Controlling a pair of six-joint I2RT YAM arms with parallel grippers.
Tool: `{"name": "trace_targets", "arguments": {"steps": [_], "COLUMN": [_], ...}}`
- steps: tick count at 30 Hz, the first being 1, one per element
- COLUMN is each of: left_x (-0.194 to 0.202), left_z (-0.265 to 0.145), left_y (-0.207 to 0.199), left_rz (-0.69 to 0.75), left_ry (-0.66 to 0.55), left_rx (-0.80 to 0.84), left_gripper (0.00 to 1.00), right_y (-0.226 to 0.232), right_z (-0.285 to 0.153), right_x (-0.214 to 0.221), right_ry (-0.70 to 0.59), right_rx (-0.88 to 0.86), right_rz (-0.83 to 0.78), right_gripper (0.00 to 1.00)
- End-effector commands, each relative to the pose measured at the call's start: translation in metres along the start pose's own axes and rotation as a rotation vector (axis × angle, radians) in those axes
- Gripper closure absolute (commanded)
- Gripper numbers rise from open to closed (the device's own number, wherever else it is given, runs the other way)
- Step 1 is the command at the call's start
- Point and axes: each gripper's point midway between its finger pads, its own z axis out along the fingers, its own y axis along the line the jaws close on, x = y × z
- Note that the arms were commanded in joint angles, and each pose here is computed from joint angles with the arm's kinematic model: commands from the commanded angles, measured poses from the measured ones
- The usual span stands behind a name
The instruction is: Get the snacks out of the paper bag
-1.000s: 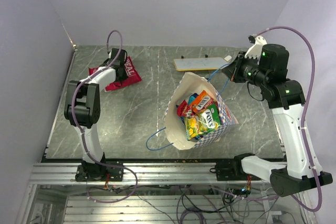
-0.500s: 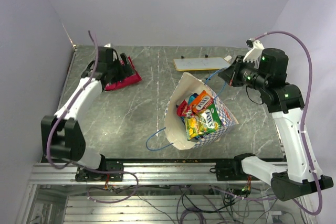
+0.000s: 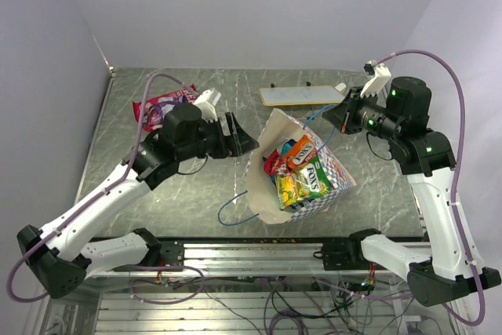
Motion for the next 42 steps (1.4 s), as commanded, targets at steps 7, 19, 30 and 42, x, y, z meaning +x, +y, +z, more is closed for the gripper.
{"name": "trace_targets", "arguments": {"steps": [7,19,30,42], "left_x": [0.064,0.127,0.189,0.229], "left_z": [0.016,0.079,0.107,0.118], "left_y": [-0.043,-0.011,0.011,0.031], "left_rz": [0.465,0.659,0.645,0.637], "left_ry": [0.047,0.19,0.313,0.381], "left_rx": [0.062,0.103,0.044,-0.122], "left_gripper": [0.18,0.34,0.23,0.01], "right_y": [-0.016,-0.027,-0.03,-0.034], "right_z": [0.002,-0.011,-0.003,-0.004], "right_x": [-0.022,-0.042,-0.037,-0.033], "right_ry": [-0.066,-0.1,-0.058,-0.041], "right_rx": [0.102,0.228,0.231,0.242], "right_rz": [-0.026,0.053,0.072,0.017], "right_gripper": [1.0,1.0,1.0,1.0]}}
